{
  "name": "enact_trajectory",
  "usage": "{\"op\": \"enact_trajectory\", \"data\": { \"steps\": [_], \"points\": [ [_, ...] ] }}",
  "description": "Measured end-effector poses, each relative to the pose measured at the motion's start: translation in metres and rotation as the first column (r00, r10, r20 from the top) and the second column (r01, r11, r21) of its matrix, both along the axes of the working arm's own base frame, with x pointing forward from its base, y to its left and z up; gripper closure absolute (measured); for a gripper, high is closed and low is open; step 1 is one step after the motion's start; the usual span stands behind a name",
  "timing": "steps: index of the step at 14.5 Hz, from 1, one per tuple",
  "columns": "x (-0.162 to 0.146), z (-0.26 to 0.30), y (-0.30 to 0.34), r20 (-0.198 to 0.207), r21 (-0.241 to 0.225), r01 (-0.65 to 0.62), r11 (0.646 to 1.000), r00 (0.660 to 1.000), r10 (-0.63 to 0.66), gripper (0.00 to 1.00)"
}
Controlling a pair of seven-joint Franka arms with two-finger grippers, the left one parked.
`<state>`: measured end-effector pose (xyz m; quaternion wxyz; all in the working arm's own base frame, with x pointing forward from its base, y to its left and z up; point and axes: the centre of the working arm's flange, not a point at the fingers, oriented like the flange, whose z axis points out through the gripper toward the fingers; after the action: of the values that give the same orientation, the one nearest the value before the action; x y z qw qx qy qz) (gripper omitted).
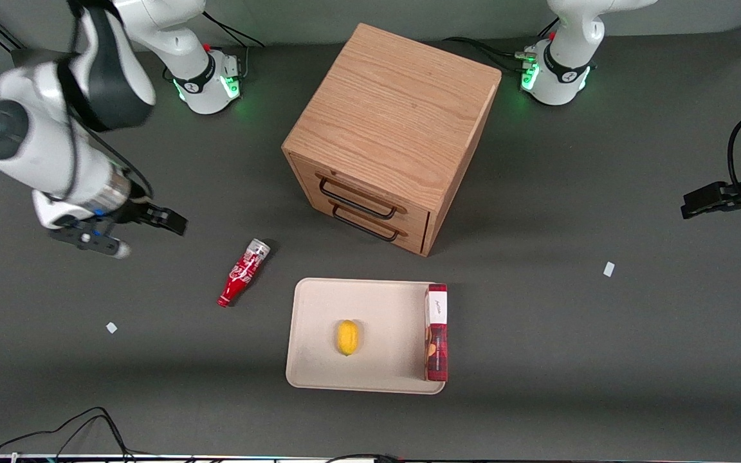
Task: Place coke bottle on tray
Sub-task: 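Lower the open right gripper over the red Coca-Cola bottle, then close the right gripper around the bottle's body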
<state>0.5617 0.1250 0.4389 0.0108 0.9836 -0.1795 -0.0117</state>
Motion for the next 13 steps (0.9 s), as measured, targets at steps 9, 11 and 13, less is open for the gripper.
{"op": "enact_trajectory", "data": {
  "steps": [9,11,13],
  "points": [
    [0.011,-0.154,0.041,0.028,0.008,0.187,0.982,0.982,-0.187,0.00],
    [0.013,-0.182,0.041,0.040,0.014,0.211,0.977,0.977,-0.212,0.00],
    [0.010,-0.212,0.041,0.051,0.020,0.223,0.975,0.973,-0.224,0.00]
  ]
}}
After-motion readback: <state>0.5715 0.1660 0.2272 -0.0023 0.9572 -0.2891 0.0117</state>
